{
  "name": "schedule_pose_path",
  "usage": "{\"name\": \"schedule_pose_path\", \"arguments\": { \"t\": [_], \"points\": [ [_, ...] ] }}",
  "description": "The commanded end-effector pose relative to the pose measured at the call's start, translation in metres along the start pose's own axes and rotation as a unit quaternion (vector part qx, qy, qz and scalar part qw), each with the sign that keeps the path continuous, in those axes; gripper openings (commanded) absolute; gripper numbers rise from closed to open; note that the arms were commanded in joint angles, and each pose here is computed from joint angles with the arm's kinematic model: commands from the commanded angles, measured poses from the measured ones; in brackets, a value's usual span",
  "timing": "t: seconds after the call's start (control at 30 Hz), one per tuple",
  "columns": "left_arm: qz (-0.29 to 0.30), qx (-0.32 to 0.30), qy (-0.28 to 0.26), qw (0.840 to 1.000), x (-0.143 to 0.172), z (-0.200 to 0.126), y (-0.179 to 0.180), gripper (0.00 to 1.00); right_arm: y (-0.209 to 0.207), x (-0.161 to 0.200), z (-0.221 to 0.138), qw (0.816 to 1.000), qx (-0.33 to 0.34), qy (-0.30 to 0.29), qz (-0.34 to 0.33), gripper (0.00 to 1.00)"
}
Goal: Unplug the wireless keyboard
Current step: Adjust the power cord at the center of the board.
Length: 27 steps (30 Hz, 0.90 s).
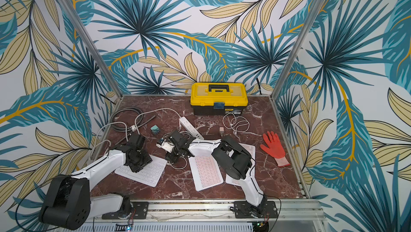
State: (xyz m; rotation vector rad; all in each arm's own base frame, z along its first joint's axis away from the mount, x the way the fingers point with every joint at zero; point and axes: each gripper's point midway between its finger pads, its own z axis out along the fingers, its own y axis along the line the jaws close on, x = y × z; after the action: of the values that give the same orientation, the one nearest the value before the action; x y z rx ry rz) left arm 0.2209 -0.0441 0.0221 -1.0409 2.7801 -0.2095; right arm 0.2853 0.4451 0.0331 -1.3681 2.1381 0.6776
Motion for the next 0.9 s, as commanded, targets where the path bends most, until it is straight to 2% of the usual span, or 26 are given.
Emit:
{"name": "schedule_pose_path", "arguments": {
  "t": [0.0,0.23,0.47,0.53,0.7,0.87],
  "points": [
    [0.002,-0.032,0.016,0.999,0.007,0.018,0.018,0.55,-0.001,-0.008,-0.005,0.999,0.009,-0.022,0.027,0.40],
    [0.003,-0.030,0.017,0.999,0.007,0.019,0.017,0.55,-0.003,-0.001,0.012,0.998,-0.012,-0.003,0.057,0.41],
    [0.005,-0.018,0.022,1.000,0.008,0.019,0.012,0.55,-0.013,0.006,0.026,0.997,0.004,0.026,0.073,0.35],
    [0.005,-0.017,0.022,1.000,0.008,0.018,0.011,0.55,-0.014,0.007,0.029,0.997,0.006,0.033,0.075,0.32],
    [0.005,-0.019,0.022,1.000,0.008,0.019,0.012,0.55,-0.014,0.005,0.028,0.997,0.007,0.039,0.073,0.16],
    [0.006,-0.021,0.021,1.000,0.007,0.019,0.013,0.55,-0.032,0.005,0.010,0.997,0.044,0.039,0.046,0.09]
  ]
}}
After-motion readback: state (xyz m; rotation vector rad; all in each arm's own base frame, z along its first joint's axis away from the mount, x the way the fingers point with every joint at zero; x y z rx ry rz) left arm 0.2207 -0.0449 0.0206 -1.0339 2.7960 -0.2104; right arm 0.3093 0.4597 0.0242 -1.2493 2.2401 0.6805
